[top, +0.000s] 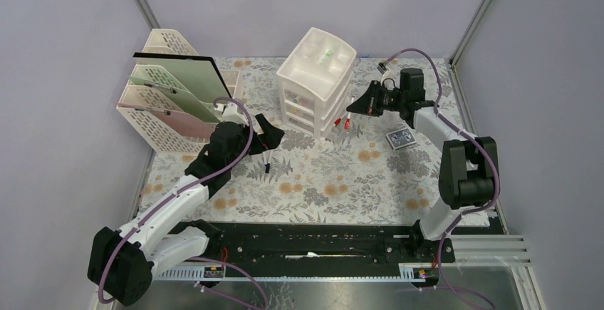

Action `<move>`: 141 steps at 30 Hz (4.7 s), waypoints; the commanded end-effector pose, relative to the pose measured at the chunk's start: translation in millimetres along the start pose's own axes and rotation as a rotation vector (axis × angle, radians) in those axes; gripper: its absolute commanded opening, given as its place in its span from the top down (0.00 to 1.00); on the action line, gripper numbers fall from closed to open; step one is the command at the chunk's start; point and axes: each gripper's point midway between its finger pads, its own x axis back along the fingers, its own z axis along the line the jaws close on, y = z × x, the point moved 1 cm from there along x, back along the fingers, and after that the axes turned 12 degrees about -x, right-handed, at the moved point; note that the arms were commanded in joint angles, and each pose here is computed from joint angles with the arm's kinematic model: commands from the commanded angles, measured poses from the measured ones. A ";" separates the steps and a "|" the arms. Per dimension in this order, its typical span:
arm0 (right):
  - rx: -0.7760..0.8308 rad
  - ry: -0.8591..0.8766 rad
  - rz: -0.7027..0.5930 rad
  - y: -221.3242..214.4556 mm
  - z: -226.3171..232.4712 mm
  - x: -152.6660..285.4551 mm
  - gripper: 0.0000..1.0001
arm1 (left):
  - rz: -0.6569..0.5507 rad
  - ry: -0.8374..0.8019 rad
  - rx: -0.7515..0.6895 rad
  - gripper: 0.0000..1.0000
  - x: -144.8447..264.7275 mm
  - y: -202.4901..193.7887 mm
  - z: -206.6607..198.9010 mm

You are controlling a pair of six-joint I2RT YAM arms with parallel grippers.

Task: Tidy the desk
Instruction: Place the stationery in the drawer, then pick up the stationery from the center of the board, then place the stationery in the drawer.

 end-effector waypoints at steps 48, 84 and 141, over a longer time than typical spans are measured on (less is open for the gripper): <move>0.145 0.067 0.089 4.1 13.3 0.3 0.45 | 0.213 0.275 0.139 0.05 -14.0 -56.5 63.5; 0.227 0.070 0.038 -10.9 11.8 23.6 0.42 | 0.578 0.551 -0.047 0.85 -78.6 -104.4 115.1; 0.294 0.518 0.276 -89.5 125.1 46.6 0.30 | -0.134 -0.771 -0.016 1.00 -1.4 68.6 -193.1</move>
